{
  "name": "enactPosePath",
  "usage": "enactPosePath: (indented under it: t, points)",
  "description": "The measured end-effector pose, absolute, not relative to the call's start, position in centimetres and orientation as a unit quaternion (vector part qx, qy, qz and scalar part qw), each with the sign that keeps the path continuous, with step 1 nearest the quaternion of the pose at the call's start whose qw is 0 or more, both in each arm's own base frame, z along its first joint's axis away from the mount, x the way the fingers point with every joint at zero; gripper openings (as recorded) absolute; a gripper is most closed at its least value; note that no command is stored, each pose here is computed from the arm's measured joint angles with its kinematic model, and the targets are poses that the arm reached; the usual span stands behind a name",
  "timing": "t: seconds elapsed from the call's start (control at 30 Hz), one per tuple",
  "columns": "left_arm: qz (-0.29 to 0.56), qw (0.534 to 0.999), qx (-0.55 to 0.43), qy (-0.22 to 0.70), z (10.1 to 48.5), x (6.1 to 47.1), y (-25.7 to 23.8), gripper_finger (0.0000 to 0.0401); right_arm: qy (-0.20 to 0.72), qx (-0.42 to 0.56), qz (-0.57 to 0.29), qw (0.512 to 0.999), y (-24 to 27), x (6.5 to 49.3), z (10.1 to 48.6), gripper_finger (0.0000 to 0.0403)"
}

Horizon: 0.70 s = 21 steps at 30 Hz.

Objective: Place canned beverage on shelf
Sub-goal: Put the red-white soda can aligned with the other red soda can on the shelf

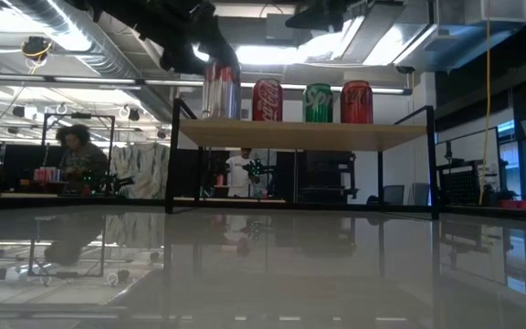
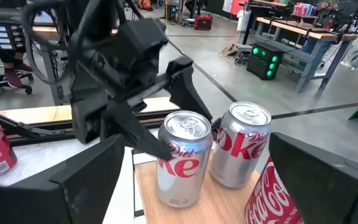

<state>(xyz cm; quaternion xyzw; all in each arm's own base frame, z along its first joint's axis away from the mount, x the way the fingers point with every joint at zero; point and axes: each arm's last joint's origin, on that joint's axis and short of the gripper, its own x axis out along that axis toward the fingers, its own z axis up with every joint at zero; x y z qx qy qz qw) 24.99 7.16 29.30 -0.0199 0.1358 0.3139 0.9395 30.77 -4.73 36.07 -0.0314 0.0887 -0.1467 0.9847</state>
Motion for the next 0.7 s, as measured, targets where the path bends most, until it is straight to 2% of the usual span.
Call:
enactPosePath:
  t: [0.4,0.7]
  points:
    - [0.298,0.95,-0.024,0.085,31.9,22.7,5.9,0.0397,0.097,-0.031,-0.146,0.984,-4.7,30.7,35.9,0.0395]
    - [0.143,0.987,-0.039,0.062,33.1,22.1,3.5,0.0396,0.097,-0.031,-0.146,0.984,-4.7,30.7,35.9,0.0395]
